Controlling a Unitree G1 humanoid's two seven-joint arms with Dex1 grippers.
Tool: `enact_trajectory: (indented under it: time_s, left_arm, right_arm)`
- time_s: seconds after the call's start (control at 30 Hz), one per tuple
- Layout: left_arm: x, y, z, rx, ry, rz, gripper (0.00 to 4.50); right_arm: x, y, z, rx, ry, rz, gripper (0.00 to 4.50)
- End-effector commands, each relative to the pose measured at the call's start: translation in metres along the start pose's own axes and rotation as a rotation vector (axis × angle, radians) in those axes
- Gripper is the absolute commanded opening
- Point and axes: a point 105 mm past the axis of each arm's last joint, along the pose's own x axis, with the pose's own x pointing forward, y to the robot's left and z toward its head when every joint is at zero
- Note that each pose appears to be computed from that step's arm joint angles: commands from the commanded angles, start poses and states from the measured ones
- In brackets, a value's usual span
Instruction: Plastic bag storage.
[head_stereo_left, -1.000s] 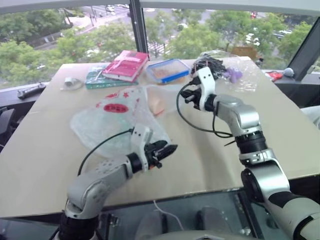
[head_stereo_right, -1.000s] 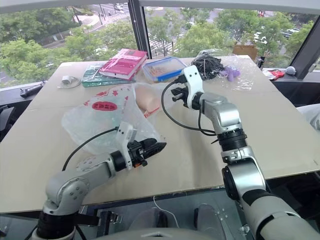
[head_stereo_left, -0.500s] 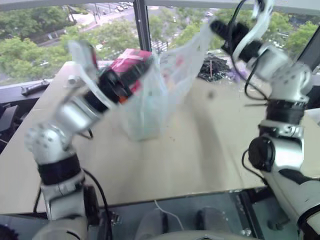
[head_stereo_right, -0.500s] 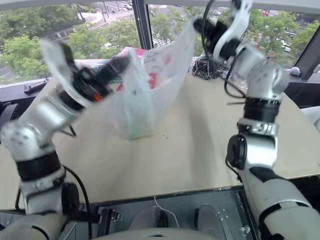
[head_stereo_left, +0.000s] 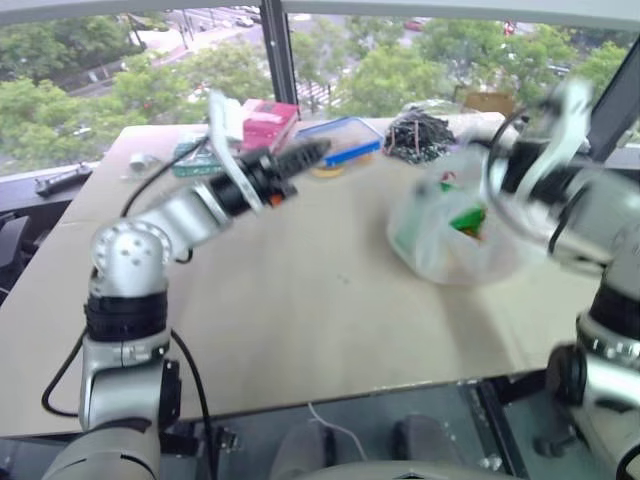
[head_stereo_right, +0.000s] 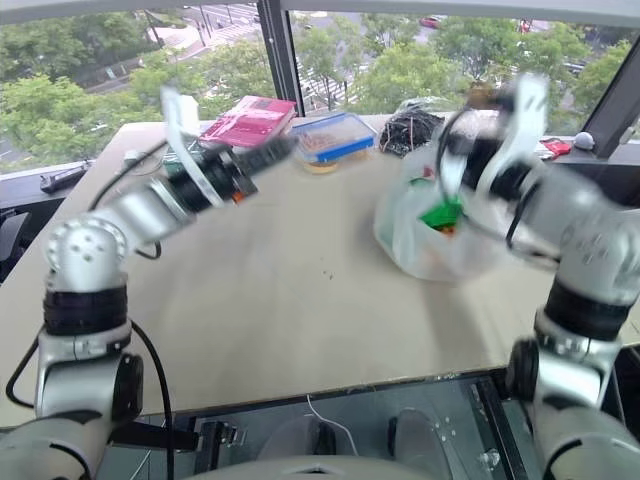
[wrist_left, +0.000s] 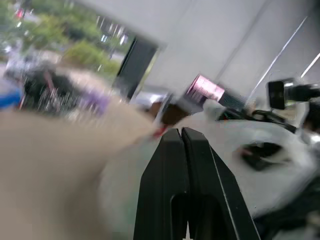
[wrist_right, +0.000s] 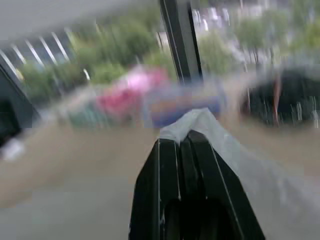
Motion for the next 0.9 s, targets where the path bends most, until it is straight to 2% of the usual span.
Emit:
enact_trajectory:
  time_s: [0.03, 0.07, 0.2, 0.23, 0.3, 0.37, 0.43, 0.47, 0.5, 0.53, 0.6, 0.67, 0.8, 0.9]
  left_arm:
    - [-0.009, 0.002, -0.025, 0.157, 0.069, 0.015, 0.05]
    - [-0.013, 0.003, -0.033, 0.168, 0.089, 0.012, 0.05]
    - [-0.023, 0.003, -0.033, 0.189, 0.07, 0.009, 0.0]
    - [-0.031, 0.002, -0.034, 0.224, 0.078, 0.004, 0.26]
    - [-0.045, 0.002, -0.038, 0.276, 0.105, 0.003, 0.73]
    - [-0.057, 0.004, -0.042, 0.341, 0.13, 0.015, 1.71]
    - [-0.064, 0.006, -0.041, 0.366, 0.125, 0.04, 2.47]
    - [-0.07, 0.009, -0.042, 0.392, 0.13, 0.057, 2.79]
    - [-0.074, 0.011, -0.043, 0.411, 0.132, 0.076, 3.46]
    - [-0.078, 0.013, -0.043, 0.432, 0.129, 0.094, 3.8]
    - [-0.084, 0.012, -0.047, 0.463, 0.148, 0.097, 3.8]
    - [-0.093, 0.017, -0.05, 0.469, 0.169, 0.129, 3.8]
    - [-0.109, 0.02, -0.054, 0.46, 0.221, 0.164, 3.8]
    - [-0.113, 0.019, -0.055, 0.443, 0.239, 0.155, 3.8]
  right_arm:
    - [-0.023, 0.01, -0.033, -0.138, 0.004, -0.056, 0.0]
    - [-0.029, 0.009, -0.043, -0.161, 0.025, -0.073, 0.0]
    - [-0.044, 0.009, -0.054, -0.202, 0.027, -0.068, 1.22]
    - [-0.053, 0.005, -0.056, -0.303, 0.062, -0.091, 1.83]
    - [-0.07, 0.0, -0.049, -0.408, 0.067, -0.133, 2.7]
    - [-0.088, -0.001, -0.041, -0.472, 0.062, -0.155, 3.77]
    - [-0.101, 0.001, -0.037, -0.528, 0.074, -0.16, 4.5]
    - [-0.111, 0.003, -0.034, -0.533, 0.07, -0.165, 4.5]
    - [-0.121, 0.004, -0.034, -0.539, 0.081, -0.163, 4.5]
    - [-0.131, 0.006, -0.034, -0.528, 0.085, -0.155, 4.5]
    - [-0.15, 0.004, -0.03, -0.553, 0.075, -0.185, 4.5]
    - [-0.171, 0.008, -0.038, -0.506, 0.136, -0.145, 4.5]
    - [-0.224, 0.008, -0.043, -0.447, 0.282, -0.218, 4.5]
    - [-0.243, 0.007, -0.041, -0.45, 0.348, -0.263, 4.5]
